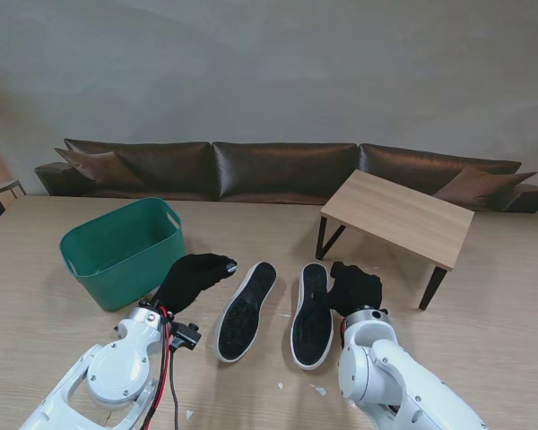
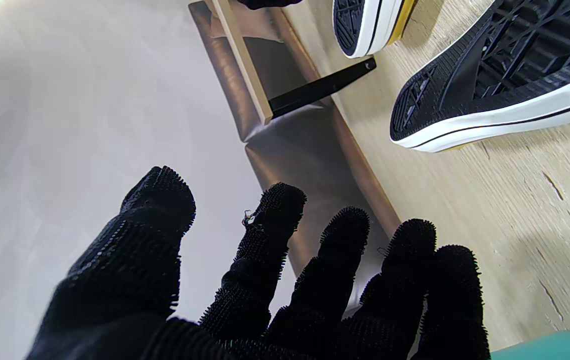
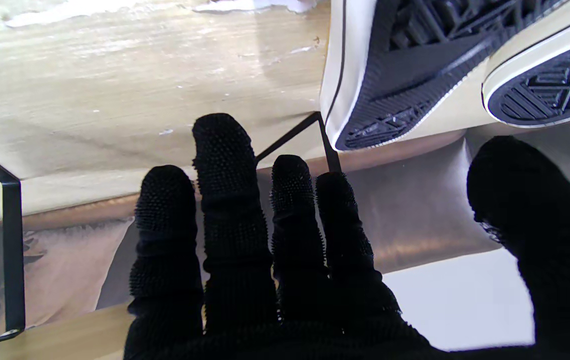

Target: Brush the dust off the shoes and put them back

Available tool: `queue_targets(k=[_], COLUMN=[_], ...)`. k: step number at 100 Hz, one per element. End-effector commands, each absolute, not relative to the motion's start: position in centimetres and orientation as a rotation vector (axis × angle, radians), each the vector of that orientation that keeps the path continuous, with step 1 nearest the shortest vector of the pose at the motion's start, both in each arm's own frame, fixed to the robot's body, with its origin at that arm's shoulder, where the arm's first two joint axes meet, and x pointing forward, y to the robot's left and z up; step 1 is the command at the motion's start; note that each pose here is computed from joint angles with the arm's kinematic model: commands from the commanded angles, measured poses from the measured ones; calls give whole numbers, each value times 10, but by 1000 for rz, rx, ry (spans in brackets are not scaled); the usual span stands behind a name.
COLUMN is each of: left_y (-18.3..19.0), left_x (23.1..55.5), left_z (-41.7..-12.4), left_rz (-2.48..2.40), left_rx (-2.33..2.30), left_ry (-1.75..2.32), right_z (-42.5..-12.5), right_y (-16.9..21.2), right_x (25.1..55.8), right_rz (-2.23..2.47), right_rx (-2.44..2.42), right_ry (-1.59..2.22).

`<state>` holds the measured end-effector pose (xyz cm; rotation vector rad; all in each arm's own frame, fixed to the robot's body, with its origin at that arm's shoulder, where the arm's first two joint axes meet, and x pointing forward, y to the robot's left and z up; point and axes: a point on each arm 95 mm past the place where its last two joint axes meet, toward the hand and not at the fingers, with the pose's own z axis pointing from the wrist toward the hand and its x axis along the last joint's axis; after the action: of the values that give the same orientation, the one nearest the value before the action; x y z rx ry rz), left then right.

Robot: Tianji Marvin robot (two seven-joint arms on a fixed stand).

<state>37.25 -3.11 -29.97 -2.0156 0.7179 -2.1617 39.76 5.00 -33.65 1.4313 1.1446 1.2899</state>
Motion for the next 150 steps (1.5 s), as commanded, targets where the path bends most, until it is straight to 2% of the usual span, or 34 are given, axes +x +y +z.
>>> queue_targets(k=[1, 37, 63, 96, 150], left_y=[-33, -34, -37, -34, -1], left_x=[371, 371, 370, 365, 346], left_z=[-300, -302, -303, -292, -270], left_rz=[-2164, -2157, -2142, -2089, -1897], left_rx=[-2030, -2035, -2051, -2032, -1909], left_ry=[737, 748, 771, 847, 1054], right_z=[-334, -312, -313, -313, -316], right_y=[56, 46, 36, 29, 29], right_x=[393, 374, 364, 365, 365], right_rz=[1329, 1618, 1740, 1779, 1805], right_rx=[1438, 1553, 1574, 1574, 1597], right_ry=[1139, 1077, 1076, 1035, 1040])
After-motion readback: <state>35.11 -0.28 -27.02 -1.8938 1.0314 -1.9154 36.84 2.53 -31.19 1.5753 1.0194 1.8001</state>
